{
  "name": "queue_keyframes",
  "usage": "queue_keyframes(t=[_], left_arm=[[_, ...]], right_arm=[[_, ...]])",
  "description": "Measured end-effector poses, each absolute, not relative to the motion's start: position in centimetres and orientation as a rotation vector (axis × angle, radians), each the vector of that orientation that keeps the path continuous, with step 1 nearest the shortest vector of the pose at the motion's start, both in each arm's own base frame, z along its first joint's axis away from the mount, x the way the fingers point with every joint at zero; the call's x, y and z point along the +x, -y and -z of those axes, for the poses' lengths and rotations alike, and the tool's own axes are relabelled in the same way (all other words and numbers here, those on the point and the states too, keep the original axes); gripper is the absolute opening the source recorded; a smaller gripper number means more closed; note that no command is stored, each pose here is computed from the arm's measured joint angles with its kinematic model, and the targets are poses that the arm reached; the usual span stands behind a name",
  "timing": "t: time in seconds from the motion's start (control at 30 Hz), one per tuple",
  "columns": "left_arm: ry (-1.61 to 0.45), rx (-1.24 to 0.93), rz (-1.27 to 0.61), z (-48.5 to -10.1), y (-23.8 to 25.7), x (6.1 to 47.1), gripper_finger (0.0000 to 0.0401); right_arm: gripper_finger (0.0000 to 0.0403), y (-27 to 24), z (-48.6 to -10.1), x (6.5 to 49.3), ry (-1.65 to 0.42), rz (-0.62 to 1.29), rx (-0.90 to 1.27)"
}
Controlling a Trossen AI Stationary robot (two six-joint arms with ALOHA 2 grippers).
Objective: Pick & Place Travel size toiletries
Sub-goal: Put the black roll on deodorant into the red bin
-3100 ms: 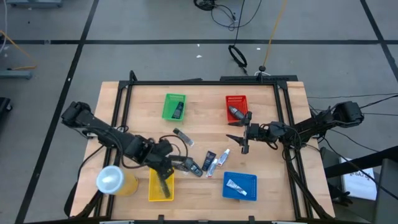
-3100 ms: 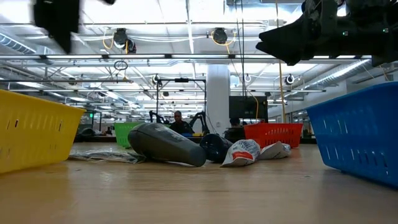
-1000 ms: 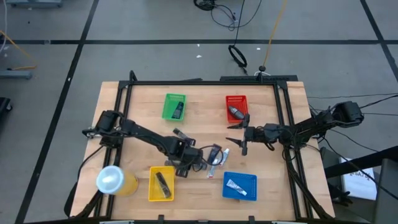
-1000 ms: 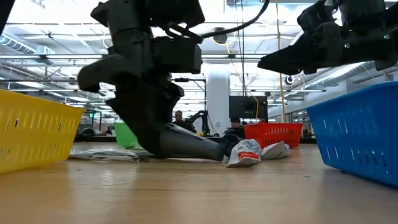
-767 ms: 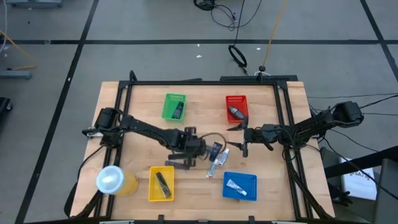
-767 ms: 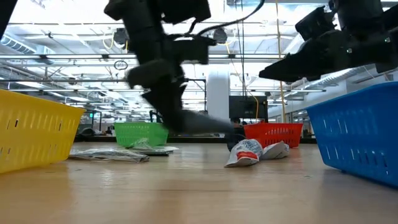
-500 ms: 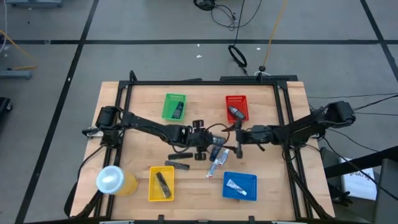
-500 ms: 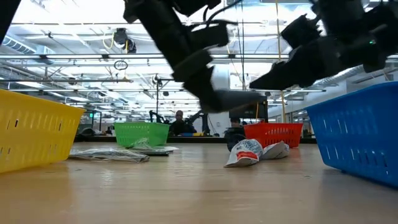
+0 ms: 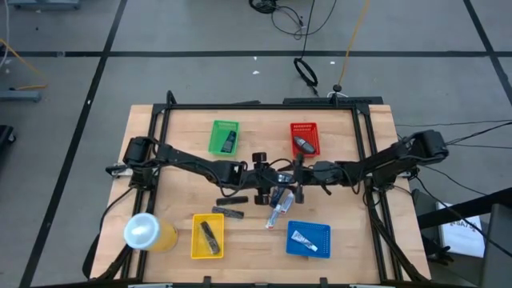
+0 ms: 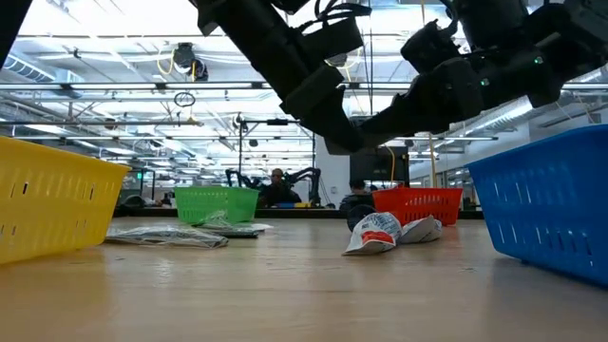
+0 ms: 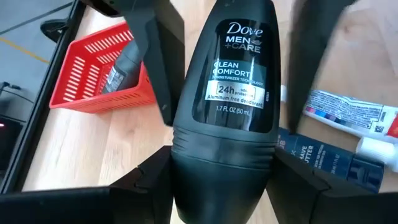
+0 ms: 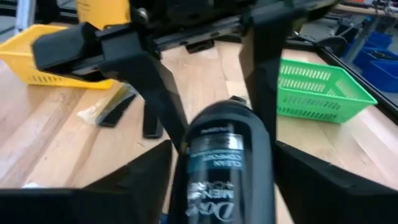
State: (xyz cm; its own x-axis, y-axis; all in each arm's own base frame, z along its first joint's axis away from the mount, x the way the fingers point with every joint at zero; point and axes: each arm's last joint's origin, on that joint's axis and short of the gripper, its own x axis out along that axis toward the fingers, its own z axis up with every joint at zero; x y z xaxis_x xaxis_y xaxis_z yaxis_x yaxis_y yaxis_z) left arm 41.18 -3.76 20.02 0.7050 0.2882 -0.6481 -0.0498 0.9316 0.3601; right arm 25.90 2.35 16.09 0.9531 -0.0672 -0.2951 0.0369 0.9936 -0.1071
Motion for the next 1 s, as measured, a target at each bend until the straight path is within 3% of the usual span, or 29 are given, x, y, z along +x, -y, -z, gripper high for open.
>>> queue_keyframes(t=[0.1, 0.3, 0.67, 1.0], left_arm=[[-0.766, 0.321, -0.210, -20.0, 3.6, 41.2, 0.0196], [-0.763, 0.269, -0.166, -20.0, 3.1, 41.3, 0.0206], [-0.851, 0.077, -0.322, -18.8, 0.2, 40.4, 0.0333], [-0.456, -0.075, -0.384, -16.5, 3.4, 39.8, 0.0328]], right_arm=[[0.0197, -2.3, -16.0, 25.8, -0.323, 0.092, -0.098], [0.0197, -2.2, -16.4, 25.3, -0.357, 0.100, -0.050], [0.0197, 2.6, -18.6, 20.3, -0.536, 0.571, 0.152], [0.0197, 9.2, -18.7, 20.2, -0.698, 0.773, 0.289]])
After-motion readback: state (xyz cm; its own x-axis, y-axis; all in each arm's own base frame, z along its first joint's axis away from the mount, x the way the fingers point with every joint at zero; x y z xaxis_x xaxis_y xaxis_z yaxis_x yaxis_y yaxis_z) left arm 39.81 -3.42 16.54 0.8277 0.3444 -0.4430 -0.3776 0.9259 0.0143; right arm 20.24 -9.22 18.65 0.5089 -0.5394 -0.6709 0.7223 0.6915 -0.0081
